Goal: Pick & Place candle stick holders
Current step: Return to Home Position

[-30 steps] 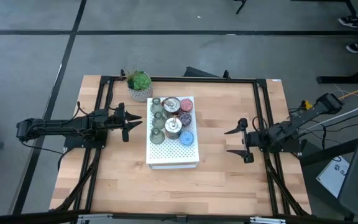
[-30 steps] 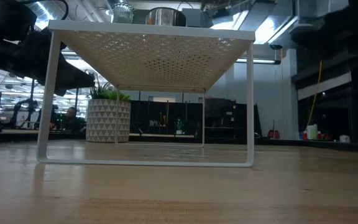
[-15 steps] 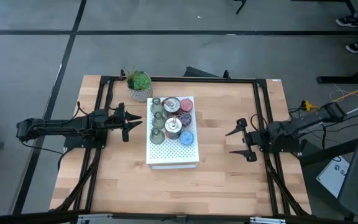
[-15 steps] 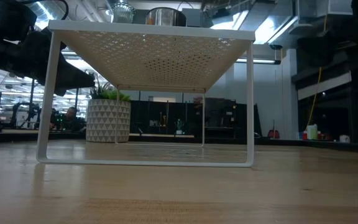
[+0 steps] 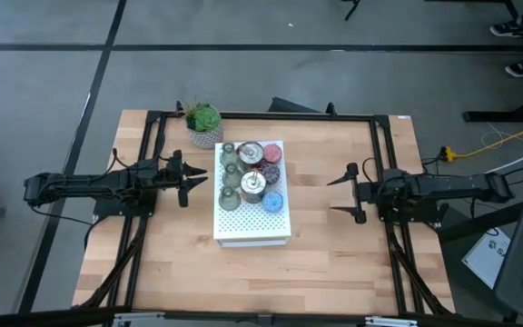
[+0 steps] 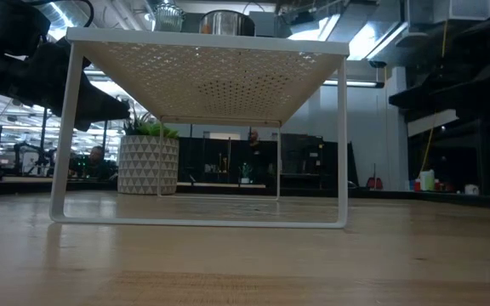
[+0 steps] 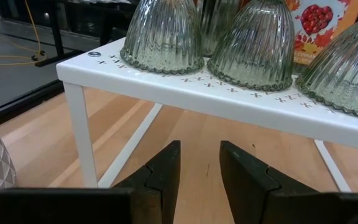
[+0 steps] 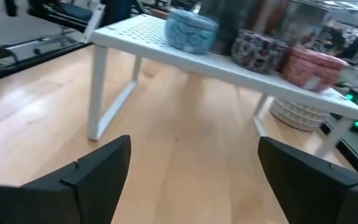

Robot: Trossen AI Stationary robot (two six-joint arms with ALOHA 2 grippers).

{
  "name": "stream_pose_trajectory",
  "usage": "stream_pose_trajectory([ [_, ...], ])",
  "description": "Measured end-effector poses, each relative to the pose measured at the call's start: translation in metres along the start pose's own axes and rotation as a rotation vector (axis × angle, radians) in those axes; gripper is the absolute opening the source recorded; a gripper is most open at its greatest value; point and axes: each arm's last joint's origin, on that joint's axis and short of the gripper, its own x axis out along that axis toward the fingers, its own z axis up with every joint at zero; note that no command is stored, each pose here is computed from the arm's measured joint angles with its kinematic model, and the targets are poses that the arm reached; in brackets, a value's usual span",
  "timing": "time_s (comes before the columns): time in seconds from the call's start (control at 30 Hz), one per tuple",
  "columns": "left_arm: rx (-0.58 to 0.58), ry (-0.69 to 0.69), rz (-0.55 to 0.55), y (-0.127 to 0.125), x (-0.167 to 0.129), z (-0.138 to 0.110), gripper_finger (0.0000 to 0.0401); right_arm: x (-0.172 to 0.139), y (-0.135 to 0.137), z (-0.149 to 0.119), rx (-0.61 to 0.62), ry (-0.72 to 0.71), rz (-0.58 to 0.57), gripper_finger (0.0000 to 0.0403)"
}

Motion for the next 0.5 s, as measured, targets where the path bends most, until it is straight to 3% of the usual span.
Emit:
stream_pose_trajectory([
  [0.5, 0.000, 0.000, 0.000, 0.0000, 0.0000, 0.0000, 0.0107, -0.0010, -0.0080, 0.0009, -0.029, -0.010, -0.074, 0.0355],
])
